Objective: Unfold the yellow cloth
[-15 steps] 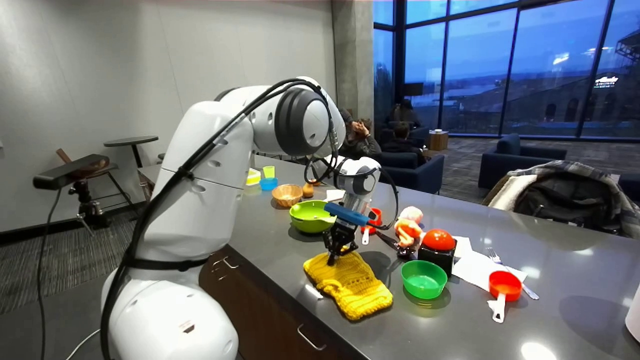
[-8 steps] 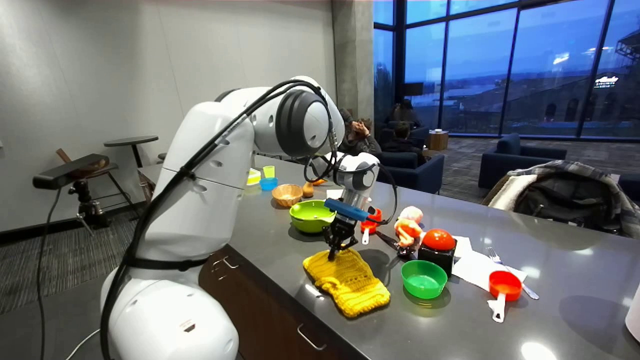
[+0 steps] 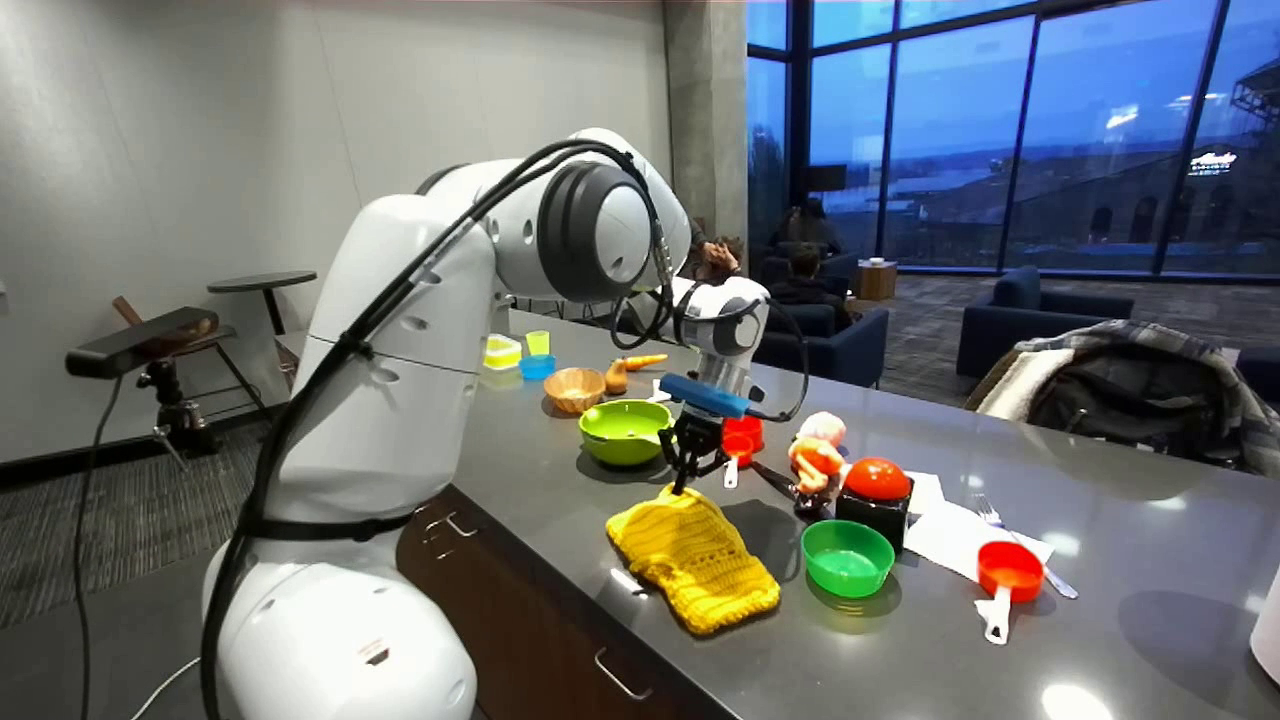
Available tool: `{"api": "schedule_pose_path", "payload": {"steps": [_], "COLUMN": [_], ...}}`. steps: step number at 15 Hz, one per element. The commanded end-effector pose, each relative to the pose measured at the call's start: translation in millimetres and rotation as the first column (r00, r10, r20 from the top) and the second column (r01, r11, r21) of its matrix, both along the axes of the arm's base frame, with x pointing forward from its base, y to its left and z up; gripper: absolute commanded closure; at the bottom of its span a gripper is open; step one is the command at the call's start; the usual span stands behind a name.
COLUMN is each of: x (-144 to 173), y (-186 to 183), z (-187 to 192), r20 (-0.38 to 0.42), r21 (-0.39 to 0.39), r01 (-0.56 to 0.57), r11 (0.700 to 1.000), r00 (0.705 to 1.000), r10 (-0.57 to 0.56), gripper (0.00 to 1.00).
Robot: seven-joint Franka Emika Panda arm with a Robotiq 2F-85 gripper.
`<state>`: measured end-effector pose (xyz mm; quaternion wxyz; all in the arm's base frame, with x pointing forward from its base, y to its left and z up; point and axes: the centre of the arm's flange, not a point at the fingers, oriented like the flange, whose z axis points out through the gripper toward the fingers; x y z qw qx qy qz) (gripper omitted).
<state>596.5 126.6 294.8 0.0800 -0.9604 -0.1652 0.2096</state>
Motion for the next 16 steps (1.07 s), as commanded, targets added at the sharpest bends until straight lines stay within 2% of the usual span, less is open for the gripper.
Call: {"api": "schedule_pose_path", "payload": {"steps": [1, 5, 9, 10, 11, 16], "x": [-10.6, -20.5, -34.9, -39.4, -43.8, -64.8], "y": [-6.0, -9.0, -10.4, -11.6, -11.9, -18.6], "z": [36.9, 77.6, 117.0, 126.2, 135.2, 171.8], "r20": [0.076, 0.183, 0.281, 0.303, 0.32, 0.392], "r21": [-0.014, -0.003, -0.025, -0.034, -0.041, -0.106], "r01": [-0.004, -0.002, -0.022, -0.028, -0.034, -0.037], "r11": [1.0, 1.0, 0.999, 0.999, 0.999, 0.994], "r00": [0.997, 0.983, 0.959, 0.952, 0.946, 0.917], "r10": [0.005, 0.002, 0.028, 0.037, 0.045, 0.076], "gripper": [1.0, 1.0, 1.0, 0.74, 0.73, 0.44]}}
